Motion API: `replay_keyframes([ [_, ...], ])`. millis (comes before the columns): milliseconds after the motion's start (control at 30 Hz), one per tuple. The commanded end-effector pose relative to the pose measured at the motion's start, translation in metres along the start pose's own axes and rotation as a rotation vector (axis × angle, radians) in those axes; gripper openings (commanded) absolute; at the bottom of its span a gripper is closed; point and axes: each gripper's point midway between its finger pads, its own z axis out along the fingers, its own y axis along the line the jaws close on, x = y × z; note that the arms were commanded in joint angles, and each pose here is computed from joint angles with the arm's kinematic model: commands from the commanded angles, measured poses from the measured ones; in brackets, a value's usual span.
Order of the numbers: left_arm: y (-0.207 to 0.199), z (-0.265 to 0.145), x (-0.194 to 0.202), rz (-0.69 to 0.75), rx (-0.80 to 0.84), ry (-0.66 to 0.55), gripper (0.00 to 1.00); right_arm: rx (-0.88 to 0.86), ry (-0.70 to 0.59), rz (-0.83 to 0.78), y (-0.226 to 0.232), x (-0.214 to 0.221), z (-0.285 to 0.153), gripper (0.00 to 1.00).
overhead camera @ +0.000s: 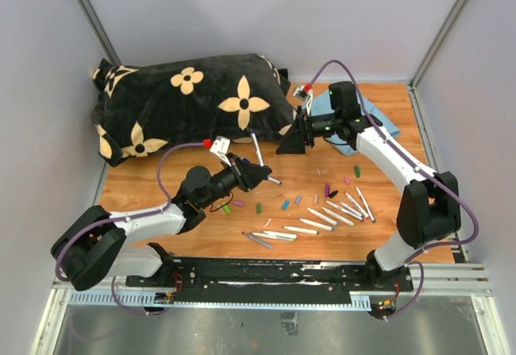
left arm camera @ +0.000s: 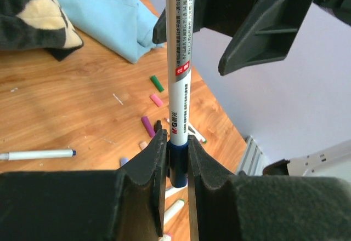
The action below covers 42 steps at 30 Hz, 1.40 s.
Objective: Open the pen caps
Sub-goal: Pick up the pen from the center of the board.
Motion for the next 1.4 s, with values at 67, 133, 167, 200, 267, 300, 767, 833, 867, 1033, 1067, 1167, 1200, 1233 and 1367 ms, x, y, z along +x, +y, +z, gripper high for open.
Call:
replay_keyframes([
  [67,-0.006,-0.02,0.021,0.087,0.044,0.149,0.0,0.049,-0.001,-0.251,0.018,-0.009,-0.036,0.61],
  [133,-0.008,-0.026,0.026,0.099,0.056,0.19,0.0,0.063,-0.006,-0.324,0.023,-0.01,-0.044,0.61],
  [167,-0.01,-0.029,0.028,0.105,0.067,0.212,0.0,0.064,-0.005,-0.383,0.027,-0.009,-0.047,0.61],
  [200,-0.011,-0.033,0.031,0.108,0.068,0.231,0.0,0.064,-0.004,-0.429,0.031,-0.008,-0.049,0.61],
  [267,-0.012,-0.038,0.034,0.114,0.075,0.264,0.0,0.058,0.004,-0.523,0.04,-0.005,-0.054,0.61],
  [300,-0.012,-0.041,0.037,0.114,0.071,0.282,0.0,0.047,0.01,-0.585,0.045,-0.003,-0.056,0.61],
  [767,-0.027,-0.059,0.053,0.113,0.142,0.418,0.0,-0.059,0.272,-1.139,0.076,0.056,-0.054,0.82],
  [833,-0.027,-0.059,0.055,0.115,0.143,0.433,0.0,-0.071,0.312,-1.188,0.075,0.064,-0.052,0.84],
  [867,-0.027,-0.059,0.056,0.117,0.143,0.445,0.0,-0.078,0.326,-1.214,0.075,0.066,-0.051,0.86],
  [1033,-0.025,-0.061,0.066,0.106,0.148,0.506,0.0,-0.134,0.355,-1.276,0.087,0.068,-0.051,0.99],
  [1067,-0.024,-0.062,0.067,0.104,0.148,0.515,0.0,-0.139,0.36,-1.285,0.089,0.066,-0.052,0.98],
  [1167,-0.026,-0.063,0.07,0.097,0.158,0.537,0.0,-0.146,0.381,-1.303,0.092,0.063,-0.054,0.98],
  [1200,-0.027,-0.063,0.071,0.093,0.164,0.548,0.0,-0.152,0.392,-1.31,0.093,0.063,-0.055,0.98],
  [1233,-0.029,-0.063,0.071,0.088,0.171,0.556,0.0,-0.158,0.405,-1.327,0.093,0.062,-0.055,0.98],
  [1367,-0.03,-0.062,0.077,0.07,0.178,0.608,0.0,-0.181,0.498,-1.389,0.089,0.067,-0.054,0.98],
])
